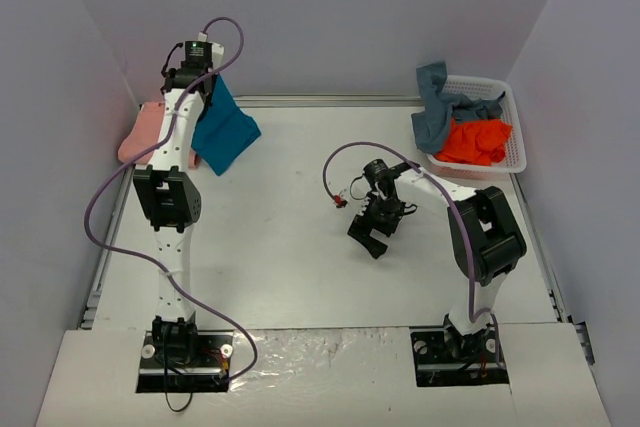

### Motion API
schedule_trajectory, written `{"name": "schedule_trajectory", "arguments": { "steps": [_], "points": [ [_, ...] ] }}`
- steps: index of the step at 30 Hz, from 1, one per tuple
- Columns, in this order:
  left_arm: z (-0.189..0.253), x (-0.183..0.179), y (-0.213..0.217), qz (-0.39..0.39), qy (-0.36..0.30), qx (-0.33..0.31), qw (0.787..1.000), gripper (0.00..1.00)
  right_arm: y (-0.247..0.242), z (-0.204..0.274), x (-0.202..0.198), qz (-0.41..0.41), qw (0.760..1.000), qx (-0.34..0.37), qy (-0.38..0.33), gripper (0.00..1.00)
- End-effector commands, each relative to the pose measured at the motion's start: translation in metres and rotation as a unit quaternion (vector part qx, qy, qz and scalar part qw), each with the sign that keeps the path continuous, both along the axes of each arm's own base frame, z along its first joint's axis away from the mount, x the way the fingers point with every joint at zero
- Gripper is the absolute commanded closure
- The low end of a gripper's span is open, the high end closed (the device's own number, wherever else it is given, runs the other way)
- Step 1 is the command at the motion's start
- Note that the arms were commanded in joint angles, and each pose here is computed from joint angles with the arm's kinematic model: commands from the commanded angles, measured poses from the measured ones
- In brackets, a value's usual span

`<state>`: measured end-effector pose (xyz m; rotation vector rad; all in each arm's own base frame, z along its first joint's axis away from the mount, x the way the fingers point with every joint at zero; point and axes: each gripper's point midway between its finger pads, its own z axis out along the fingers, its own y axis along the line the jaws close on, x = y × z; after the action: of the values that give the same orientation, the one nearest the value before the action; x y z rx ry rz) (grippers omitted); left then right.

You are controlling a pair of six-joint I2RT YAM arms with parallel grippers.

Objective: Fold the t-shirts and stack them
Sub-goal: Put the neatly folded tshirt into the corner of the board with the left arm

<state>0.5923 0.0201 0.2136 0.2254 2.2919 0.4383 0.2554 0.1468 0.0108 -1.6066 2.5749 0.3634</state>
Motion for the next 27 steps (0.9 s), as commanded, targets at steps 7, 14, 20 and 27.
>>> {"name": "schedule_trajectory", "arguments": {
  "steps": [7, 14, 20, 27],
  "points": [
    [0.096, -0.001, 0.029, 0.038, -0.123, -0.008, 0.992, 0.98, -0.023, -0.034, -0.025, -0.001, 0.996, -0.060, 0.065, 0.00],
    [0.106, -0.005, 0.038, 0.042, -0.134, -0.015, 0.990, 0.98, -0.026, -0.038, -0.027, -0.002, 0.995, -0.071, 0.070, 0.00],
    [0.112, -0.006, 0.040, 0.039, -0.138, -0.007, 0.990, 0.98, -0.029, -0.041, -0.027, -0.003, 0.994, -0.080, 0.072, 0.00],
    [0.118, -0.006, 0.041, 0.036, -0.143, -0.001, 0.989, 0.98, -0.032, -0.045, -0.029, -0.004, 0.993, -0.089, 0.076, 0.00]
  ]
}}
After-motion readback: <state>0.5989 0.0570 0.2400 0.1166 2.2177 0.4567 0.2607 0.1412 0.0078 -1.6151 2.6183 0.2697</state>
